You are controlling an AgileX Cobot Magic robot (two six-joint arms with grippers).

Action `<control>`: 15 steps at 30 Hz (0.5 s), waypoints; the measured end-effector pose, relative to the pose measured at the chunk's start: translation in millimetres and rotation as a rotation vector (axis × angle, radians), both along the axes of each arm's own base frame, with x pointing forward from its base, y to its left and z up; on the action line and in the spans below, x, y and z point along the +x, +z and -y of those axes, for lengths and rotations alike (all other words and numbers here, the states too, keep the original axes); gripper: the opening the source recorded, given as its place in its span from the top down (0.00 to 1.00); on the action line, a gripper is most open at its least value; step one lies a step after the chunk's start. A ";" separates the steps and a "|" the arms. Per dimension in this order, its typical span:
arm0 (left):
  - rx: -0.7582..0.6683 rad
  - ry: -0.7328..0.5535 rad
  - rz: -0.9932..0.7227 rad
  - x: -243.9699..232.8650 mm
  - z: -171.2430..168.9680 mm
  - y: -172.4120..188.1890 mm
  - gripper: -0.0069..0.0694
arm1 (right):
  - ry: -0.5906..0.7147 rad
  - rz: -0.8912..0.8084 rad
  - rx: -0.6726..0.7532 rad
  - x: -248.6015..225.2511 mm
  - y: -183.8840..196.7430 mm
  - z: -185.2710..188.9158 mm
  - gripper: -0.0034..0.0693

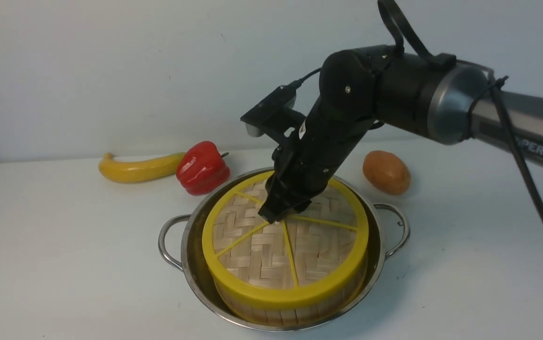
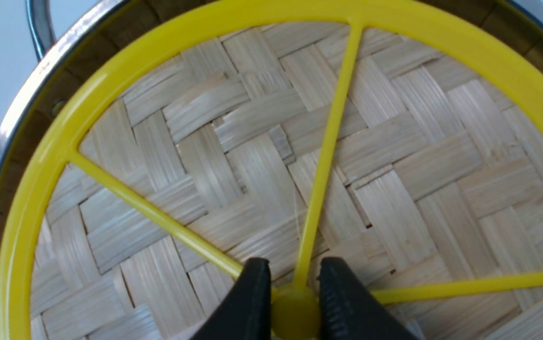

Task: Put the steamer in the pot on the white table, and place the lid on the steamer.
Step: 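Place the bamboo steamer lid onto the steamer basket in the pot with the right gripper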

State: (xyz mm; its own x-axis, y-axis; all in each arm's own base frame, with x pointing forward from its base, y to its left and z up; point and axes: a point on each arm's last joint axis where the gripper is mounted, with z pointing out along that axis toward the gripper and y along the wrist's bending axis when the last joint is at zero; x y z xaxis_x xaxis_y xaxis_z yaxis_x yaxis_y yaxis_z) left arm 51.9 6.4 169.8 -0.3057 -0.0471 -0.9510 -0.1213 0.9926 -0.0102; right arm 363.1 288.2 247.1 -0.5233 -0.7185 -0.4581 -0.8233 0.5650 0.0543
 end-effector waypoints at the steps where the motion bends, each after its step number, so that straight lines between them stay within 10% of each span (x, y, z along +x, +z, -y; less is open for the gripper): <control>1: 0.000 0.000 0.000 0.0 0.0 0.0 0.58 | -0.001 0.006 0.004 1.3 0.3 -0.9 0.80; 15: 0.001 0.000 0.000 0.0 0.0 0.0 0.58 | 0.009 -0.015 -0.021 6.8 -4.7 -4.6 0.80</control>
State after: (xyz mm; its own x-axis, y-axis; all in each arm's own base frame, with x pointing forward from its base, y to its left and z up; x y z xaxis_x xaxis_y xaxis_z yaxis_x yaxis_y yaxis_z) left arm 51.9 6.4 169.8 -0.3058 -0.0462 -0.9510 -0.1211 0.9926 -0.0093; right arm 370.0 292.8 242.4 -0.5234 -0.7329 -0.4347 -0.8276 0.5586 0.0548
